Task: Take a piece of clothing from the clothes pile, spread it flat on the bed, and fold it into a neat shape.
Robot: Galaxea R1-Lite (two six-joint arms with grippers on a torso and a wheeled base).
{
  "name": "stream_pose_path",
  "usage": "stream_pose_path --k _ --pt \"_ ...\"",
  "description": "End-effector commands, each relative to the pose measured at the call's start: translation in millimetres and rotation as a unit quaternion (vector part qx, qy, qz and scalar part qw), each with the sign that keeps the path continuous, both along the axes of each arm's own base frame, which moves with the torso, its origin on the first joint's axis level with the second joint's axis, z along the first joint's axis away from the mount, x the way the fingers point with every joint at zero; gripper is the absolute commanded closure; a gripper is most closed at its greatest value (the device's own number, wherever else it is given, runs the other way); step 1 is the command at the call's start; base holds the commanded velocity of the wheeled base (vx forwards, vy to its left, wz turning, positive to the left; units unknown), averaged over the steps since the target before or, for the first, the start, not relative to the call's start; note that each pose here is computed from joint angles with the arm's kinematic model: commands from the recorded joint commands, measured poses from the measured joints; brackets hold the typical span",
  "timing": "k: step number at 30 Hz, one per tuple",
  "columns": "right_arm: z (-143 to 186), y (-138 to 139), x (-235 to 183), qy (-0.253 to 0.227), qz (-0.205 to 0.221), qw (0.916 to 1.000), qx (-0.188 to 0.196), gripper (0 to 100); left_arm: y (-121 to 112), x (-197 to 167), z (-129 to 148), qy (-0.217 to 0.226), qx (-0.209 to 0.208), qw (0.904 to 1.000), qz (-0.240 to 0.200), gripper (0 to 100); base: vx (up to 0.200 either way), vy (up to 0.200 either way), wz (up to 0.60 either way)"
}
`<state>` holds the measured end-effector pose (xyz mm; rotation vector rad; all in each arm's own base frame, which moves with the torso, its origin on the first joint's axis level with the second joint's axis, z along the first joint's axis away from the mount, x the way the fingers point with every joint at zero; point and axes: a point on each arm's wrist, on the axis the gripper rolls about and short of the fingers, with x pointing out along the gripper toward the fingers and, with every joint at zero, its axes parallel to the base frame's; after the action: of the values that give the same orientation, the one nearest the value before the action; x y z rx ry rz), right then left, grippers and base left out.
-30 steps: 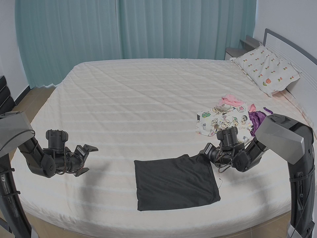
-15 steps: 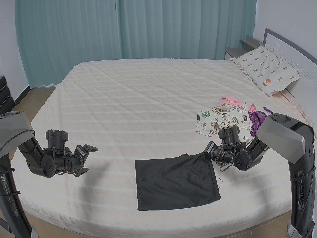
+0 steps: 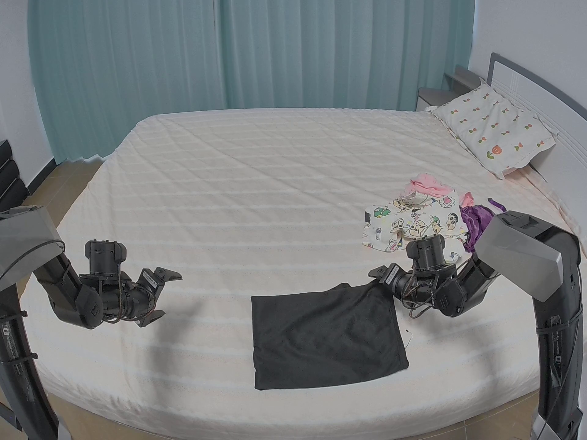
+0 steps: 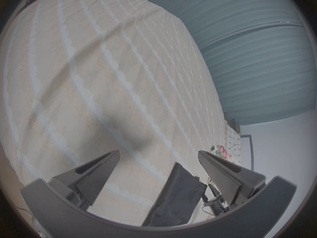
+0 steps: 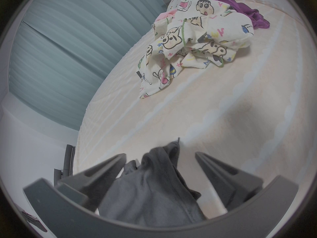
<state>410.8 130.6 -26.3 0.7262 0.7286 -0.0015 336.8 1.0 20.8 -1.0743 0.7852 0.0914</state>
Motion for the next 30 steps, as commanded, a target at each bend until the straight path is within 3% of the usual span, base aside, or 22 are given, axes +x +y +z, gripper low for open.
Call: stream_pose_path --k 1,6,9,13,21,30 --pt "6.5 -7.2 -8.4 -0.002 -0.004 1.0000 0.001 0 -0.9 -1.1 -1.1 0.002 0.001 1.0000 -0.002 0 0.000 0.000 0.00" --pt "9.5 -13.5 -37.9 -0.009 0.014 0.9998 -0.009 0 -4.6 -5.6 -0.7 0.002 0.015 0.9999 -0.005 0 0.000 0.000 0.00" --pt "-3.9 -14.7 -62.6 -0.025 0.065 0.9966 -0.044 0 -21.0 -9.9 -0.6 -0.008 0.017 0.9994 -0.028 0 0.000 0.000 0.00" --pt "-16.5 -15.4 -73.4 -0.036 0.142 0.9861 -0.078 0 -29.9 -12.3 -5.7 -0.011 0.017 0.9990 -0.040 0 0.000 0.000 0.00" --pt "-36.5 -1.5 -69.2 -0.031 0.226 0.9658 -0.123 0 -29.8 -12.9 -6.0 -0.010 0.017 0.9990 -0.041 0 0.000 0.000 0.00" --pt "-38.0 6.3 -65.3 -0.028 0.268 0.9584 -0.095 0 -30.3 -12.9 -6.4 -0.010 0.017 0.9989 -0.042 0 0.000 0.000 0.00"
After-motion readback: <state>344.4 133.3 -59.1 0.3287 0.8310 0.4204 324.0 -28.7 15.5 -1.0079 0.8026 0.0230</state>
